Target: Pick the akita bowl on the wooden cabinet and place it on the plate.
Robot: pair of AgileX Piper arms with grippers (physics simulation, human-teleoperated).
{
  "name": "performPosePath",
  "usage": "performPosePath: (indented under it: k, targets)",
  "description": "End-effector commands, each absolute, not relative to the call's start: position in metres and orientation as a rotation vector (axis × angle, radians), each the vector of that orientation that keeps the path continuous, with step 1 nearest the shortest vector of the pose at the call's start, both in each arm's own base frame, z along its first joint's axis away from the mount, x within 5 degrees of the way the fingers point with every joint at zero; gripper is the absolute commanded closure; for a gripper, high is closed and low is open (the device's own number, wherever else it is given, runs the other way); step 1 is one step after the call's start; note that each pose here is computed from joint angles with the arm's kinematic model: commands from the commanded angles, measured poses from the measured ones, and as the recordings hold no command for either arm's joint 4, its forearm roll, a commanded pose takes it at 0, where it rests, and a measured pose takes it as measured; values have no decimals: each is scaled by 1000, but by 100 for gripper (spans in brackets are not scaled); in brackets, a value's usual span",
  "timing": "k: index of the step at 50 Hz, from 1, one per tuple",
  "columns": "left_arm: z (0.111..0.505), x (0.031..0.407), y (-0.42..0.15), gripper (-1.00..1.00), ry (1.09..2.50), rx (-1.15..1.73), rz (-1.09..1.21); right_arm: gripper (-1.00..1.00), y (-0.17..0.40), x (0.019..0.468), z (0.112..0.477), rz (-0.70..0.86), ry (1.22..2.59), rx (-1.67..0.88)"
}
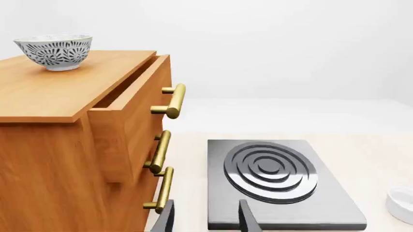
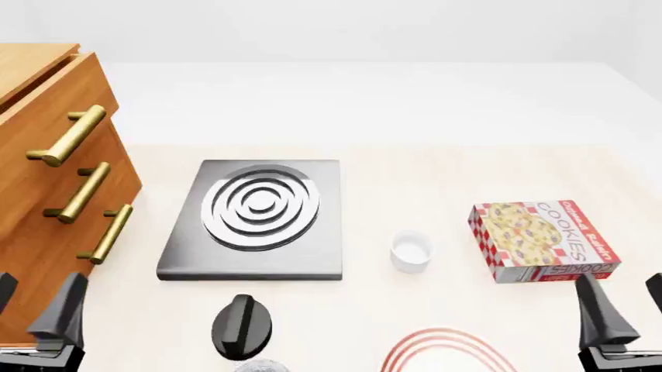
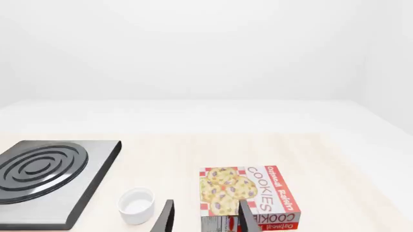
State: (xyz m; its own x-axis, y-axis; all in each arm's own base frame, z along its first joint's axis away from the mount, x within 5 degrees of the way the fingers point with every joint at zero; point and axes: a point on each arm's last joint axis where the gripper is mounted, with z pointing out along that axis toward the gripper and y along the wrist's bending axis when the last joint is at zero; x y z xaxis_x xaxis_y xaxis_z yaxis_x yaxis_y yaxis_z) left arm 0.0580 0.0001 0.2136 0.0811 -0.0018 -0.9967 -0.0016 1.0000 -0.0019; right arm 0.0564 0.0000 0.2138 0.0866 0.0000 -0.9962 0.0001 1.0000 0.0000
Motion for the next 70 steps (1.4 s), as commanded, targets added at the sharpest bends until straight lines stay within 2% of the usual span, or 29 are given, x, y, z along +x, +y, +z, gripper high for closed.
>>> performPosePath:
  k: [1, 13, 21, 34, 46, 70]
  targets:
    - [214, 63, 0, -100, 1501, -7, -4, -100, 0, 57, 215, 0, 1485, 0]
    - [215, 57, -1, -100, 1503, 15, -10, -100, 0, 58, 215, 0, 1485, 0]
    - [230, 53, 0, -100, 1505, 11, 3, -100, 0, 58, 215, 0, 1485, 1]
    - [280, 47, -2, -100, 1515, 48, -6, -100, 0, 59, 215, 0, 1485, 1]
    - [321, 59, -2, -100, 1524, 29, -29, -100, 0, 58, 215, 0, 1485, 1]
    - [382, 53, 1, -100, 1511, -54, -36, -100, 0, 58, 215, -1, 1484, 0]
